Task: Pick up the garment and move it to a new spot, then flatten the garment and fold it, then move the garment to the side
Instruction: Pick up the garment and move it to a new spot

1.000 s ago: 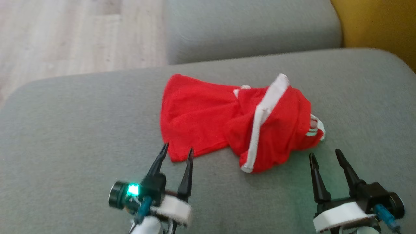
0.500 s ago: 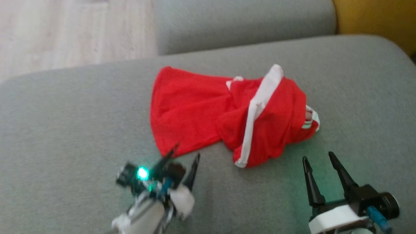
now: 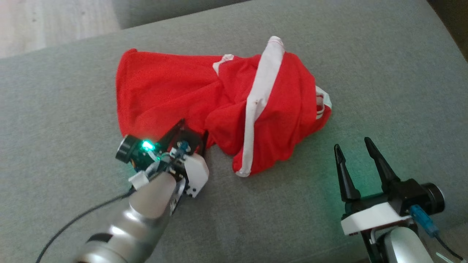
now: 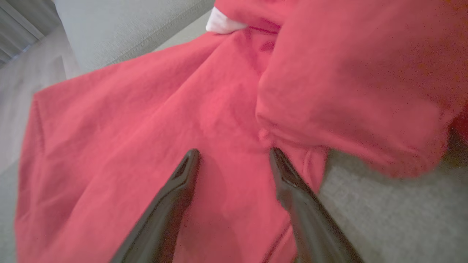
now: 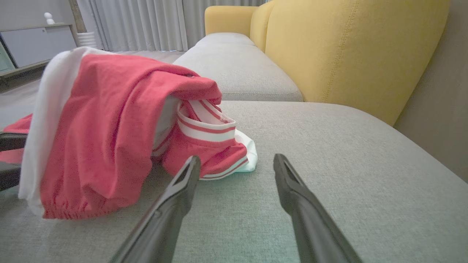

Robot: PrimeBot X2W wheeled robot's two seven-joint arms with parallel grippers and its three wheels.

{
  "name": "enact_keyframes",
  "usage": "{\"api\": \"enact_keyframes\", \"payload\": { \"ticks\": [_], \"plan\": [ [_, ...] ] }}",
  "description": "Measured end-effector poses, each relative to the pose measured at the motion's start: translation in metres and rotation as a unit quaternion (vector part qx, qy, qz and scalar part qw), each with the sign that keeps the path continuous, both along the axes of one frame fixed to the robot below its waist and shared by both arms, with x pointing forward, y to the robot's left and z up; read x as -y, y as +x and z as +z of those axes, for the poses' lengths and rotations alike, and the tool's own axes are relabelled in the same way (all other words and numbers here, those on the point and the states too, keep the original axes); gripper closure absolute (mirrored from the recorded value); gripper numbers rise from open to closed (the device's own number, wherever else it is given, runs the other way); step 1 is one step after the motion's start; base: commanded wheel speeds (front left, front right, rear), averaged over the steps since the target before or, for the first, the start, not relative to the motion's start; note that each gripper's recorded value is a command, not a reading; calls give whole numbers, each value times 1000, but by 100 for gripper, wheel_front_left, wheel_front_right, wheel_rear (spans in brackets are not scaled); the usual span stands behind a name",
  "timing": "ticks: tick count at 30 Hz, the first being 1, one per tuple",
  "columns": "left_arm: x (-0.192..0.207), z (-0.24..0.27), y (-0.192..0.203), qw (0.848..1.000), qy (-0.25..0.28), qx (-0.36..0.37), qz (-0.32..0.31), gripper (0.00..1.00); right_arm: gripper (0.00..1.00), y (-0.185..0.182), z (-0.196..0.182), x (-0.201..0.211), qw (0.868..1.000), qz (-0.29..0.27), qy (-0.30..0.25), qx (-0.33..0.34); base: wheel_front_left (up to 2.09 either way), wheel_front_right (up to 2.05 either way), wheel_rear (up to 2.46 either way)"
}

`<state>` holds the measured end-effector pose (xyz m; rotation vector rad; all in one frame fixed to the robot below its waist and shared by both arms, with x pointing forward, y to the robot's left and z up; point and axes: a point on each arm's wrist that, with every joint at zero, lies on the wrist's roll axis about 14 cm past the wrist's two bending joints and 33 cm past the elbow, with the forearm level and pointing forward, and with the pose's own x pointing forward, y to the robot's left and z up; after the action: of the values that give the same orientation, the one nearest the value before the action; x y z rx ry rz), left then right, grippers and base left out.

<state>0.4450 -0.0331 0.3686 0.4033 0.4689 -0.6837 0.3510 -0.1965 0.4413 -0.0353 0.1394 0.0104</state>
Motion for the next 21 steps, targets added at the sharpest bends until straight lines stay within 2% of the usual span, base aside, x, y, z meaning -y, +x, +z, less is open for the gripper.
{"api": "enact_keyframes", "payload": {
  "ticks": [3,4,5,12,21],
  "plan": [
    [9,-2,4,999,-14,-32,-3,0,0,-3,-4,5,1000,-8,-2,-7,0,0,0],
    [10,-1,5,999,-17,-33,-2,73,0,-3,-4,6,1000,-9,-2,-7,0,0,0],
    [10,-1,5,999,-20,-34,1,100,0,-3,-3,6,1000,-10,-2,-6,0,0,0],
    [7,11,-2,998,-52,-35,14,100,0,-1,6,2,1000,-2,0,10,0,0,0],
    [16,82,6,986,-148,71,15,100,0,-5,21,-9,999,12,7,35,0,0,0]
  ]
}}
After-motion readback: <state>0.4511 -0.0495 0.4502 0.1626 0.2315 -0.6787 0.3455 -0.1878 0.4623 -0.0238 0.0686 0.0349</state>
